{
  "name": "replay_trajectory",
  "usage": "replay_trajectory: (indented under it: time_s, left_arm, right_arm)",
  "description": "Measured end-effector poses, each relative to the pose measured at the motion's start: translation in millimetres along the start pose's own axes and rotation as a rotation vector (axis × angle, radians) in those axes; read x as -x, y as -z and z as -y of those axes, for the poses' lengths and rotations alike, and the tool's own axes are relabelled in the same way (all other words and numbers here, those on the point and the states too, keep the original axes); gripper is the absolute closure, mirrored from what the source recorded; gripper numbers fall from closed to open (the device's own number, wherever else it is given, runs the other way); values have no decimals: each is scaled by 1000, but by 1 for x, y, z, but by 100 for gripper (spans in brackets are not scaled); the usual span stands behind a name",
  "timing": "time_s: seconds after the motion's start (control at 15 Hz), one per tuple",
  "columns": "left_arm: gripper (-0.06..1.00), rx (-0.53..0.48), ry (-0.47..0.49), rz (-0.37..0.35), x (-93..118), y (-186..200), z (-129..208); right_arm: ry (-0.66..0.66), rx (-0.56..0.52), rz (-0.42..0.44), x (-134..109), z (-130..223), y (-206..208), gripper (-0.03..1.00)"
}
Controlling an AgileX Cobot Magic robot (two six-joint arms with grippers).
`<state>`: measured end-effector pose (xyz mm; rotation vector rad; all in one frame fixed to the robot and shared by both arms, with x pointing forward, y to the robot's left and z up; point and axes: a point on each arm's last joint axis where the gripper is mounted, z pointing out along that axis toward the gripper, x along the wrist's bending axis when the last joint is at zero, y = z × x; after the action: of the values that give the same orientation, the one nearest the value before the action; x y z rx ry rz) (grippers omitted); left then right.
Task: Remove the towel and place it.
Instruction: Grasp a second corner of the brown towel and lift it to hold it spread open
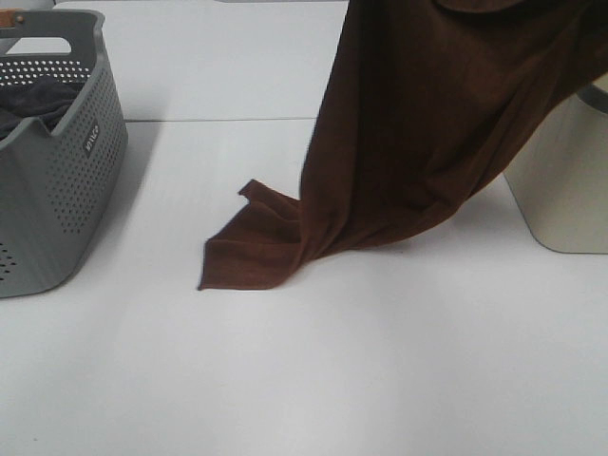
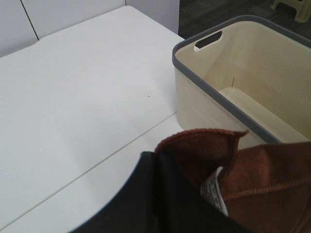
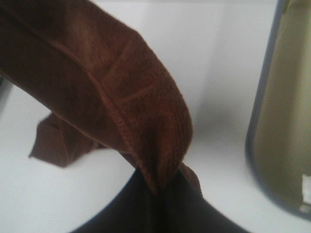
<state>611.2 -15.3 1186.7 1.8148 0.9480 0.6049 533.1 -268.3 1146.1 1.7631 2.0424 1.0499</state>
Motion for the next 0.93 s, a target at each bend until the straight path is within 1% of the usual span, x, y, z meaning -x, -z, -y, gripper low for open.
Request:
replay_trajectory:
  time_s: [0.07, 0.2, 0.33, 0.4, 0.53, 0.67, 0.73, 0.8, 0.87, 0.93]
  left_arm:
    - [94, 30, -6, -6, -1, 6, -7]
    - [94, 109, -35, -40, -6, 30, -26]
    - [94, 144, -17, -84, -23, 43, -36]
    - [94, 135, 4, -112, -36, 41, -34]
    - [94, 73, 46, -176, -66, 22, -21]
    - [94, 27, 78, -233, -97, 2, -5]
    - [94, 19, 95, -252, -112, -10, 3]
    - [94, 45, 110, -264, -126, -19, 7]
    - [94, 94, 119, -269, -139, -25, 9]
    - [94, 178, 118, -270, -149, -27, 5]
  right_arm:
    - [20, 66, 5, -5, -16, 15, 97]
    - [61, 196, 2, -17, -43, 45, 97]
    - [82, 267, 4, -22, -55, 61, 97]
    - [85, 293, 8, -23, -58, 63, 97]
    - [70, 264, 9, -16, -62, 46, 97]
    - [55, 207, 16, 0, -67, 6, 97]
    - [33, 208, 15, 9, -71, -15, 97]
    - [20, 232, 17, 16, -77, -32, 97]
    - [11, 272, 5, 20, -84, -45, 97]
    - [29, 336, -23, 19, -97, -48, 97]
